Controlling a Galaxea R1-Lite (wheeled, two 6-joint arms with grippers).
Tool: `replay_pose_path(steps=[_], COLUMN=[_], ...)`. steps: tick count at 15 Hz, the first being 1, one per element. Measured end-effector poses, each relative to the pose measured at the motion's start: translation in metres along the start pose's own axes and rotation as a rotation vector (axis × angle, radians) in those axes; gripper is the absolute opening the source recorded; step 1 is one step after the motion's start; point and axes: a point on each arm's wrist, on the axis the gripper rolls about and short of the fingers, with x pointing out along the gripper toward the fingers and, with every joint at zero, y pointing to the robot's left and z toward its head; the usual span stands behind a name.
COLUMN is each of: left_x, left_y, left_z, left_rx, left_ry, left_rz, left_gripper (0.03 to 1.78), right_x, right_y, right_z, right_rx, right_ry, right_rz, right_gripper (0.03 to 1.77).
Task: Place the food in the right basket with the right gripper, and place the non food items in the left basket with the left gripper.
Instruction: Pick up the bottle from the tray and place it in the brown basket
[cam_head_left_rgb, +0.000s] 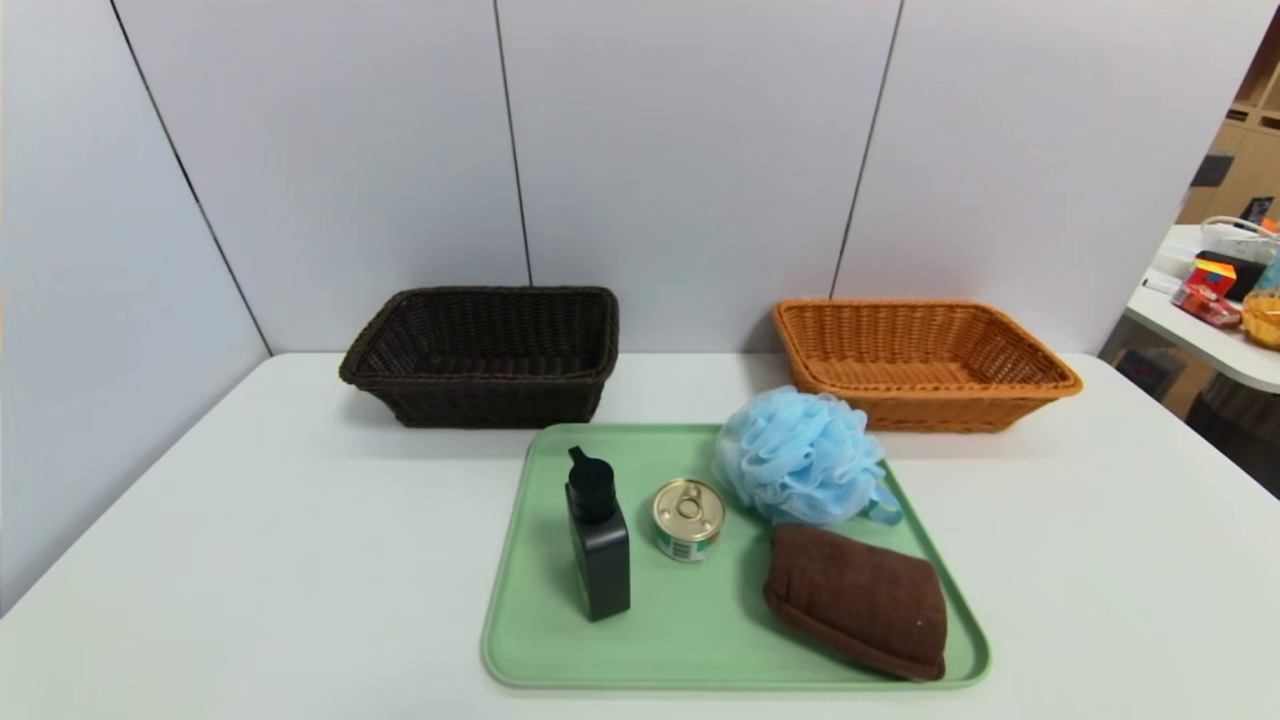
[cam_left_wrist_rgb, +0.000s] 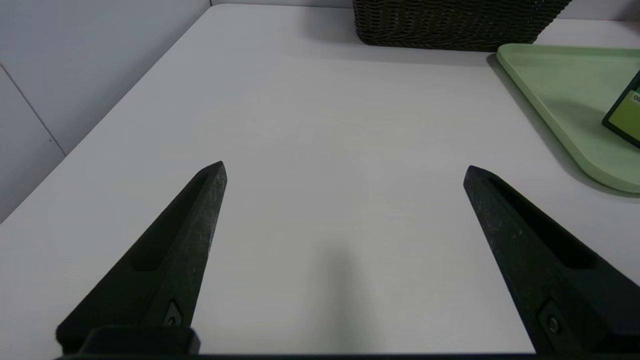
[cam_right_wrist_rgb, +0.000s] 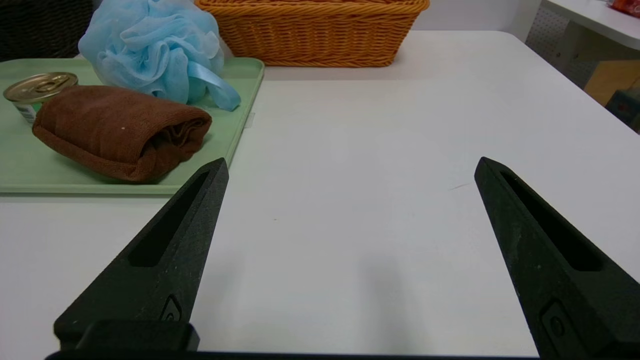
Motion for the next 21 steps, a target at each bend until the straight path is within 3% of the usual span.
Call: replay_pose_path(steps=[12, 14, 17, 21], left_x=[0.0, -0.001, -0.005, 0.0], left_y=[0.0, 0.0, -0.002, -0.005], left_z=[0.0, 0.005, 0.021, 0.068], left_rx=[0.008, 0.013, 0.013, 0.011], left_ry=[-0.001, -0.032, -0.053, -0.076], left_rz=[0.0, -0.008, -0.051, -0.067], left_gripper=[1.69, 1.69, 1.69, 1.69], right_x=[0.0, -0.001, -0.01, -0.015], right_y=[0.0, 0.0, 0.001, 0.002], right_z=[0.0, 0.003, 0.035, 0.096], right_rx=[-0.004, -0.019, -0.02, -0.023], right_ry=[-0.001, -0.009, -0.084, -0.155], right_rz=[0.0, 0.007, 0.047, 0.084], right_gripper=[1.7, 1.7, 1.7, 1.7])
